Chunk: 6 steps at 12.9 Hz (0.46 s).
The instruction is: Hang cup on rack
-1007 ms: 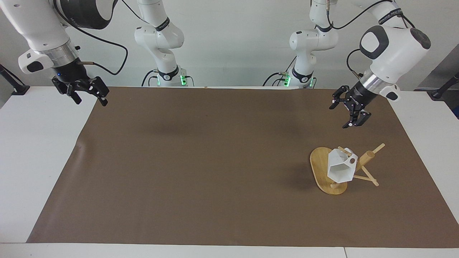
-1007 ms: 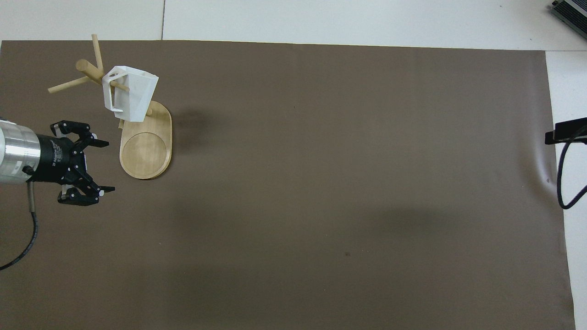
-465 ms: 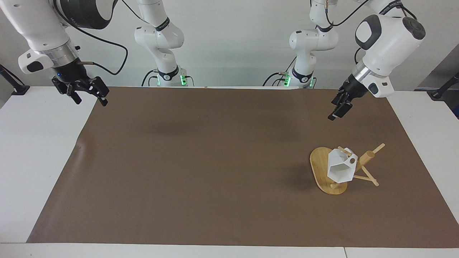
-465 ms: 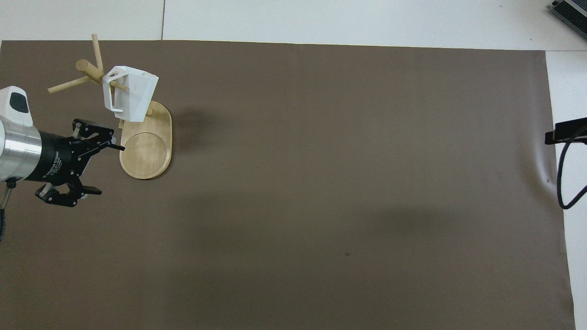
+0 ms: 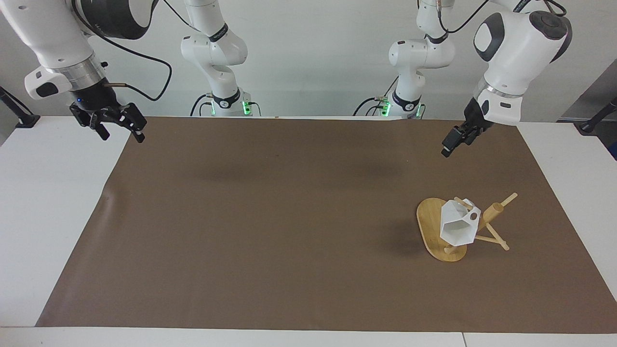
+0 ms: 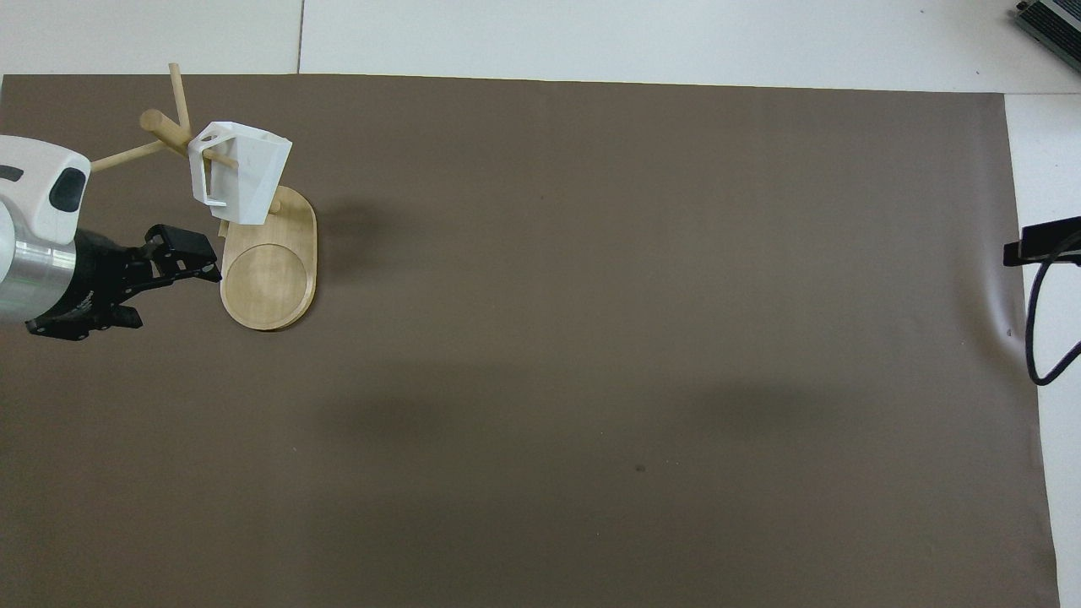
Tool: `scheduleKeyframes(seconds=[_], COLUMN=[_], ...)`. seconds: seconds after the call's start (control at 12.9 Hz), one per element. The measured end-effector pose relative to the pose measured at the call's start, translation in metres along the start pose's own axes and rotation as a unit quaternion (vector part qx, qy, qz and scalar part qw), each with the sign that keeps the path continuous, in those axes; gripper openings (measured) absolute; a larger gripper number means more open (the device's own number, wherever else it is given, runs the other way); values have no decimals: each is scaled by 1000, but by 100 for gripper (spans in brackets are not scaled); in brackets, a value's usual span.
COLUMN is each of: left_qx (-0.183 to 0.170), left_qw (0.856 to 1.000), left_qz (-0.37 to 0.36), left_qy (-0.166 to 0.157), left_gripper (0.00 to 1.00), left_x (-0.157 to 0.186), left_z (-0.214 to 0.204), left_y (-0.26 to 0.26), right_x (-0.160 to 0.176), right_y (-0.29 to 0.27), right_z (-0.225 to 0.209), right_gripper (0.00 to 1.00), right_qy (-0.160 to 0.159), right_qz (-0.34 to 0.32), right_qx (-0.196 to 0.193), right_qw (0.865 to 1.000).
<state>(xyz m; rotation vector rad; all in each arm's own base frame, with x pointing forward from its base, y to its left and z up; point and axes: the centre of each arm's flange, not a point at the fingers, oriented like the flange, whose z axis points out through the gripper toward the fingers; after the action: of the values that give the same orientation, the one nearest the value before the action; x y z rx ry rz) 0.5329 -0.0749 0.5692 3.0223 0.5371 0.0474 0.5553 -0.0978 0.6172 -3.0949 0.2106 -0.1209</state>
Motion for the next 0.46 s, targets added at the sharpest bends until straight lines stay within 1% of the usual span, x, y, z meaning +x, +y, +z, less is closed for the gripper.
scheduleKeyframes(seconds=[0.15, 0.23, 0.46], left_qx=[17, 23, 30], left_qw=[996, 992, 980], left_qz=[87, 120, 196], left_qy=[9, 7, -15], left_gripper=[100, 100, 100], left_x=[4, 7, 13], left_z=[-9, -17, -48], left_y=[4, 5, 3], right_x=[0, 0, 0], right_y=[0, 0, 0], right_z=[0, 0, 0], right_gripper=[100, 100, 100], right_qy=[0, 0, 0], right_qz=[0, 0, 0], right_qx=[0, 0, 0], right_qw=[1000, 1000, 1000])
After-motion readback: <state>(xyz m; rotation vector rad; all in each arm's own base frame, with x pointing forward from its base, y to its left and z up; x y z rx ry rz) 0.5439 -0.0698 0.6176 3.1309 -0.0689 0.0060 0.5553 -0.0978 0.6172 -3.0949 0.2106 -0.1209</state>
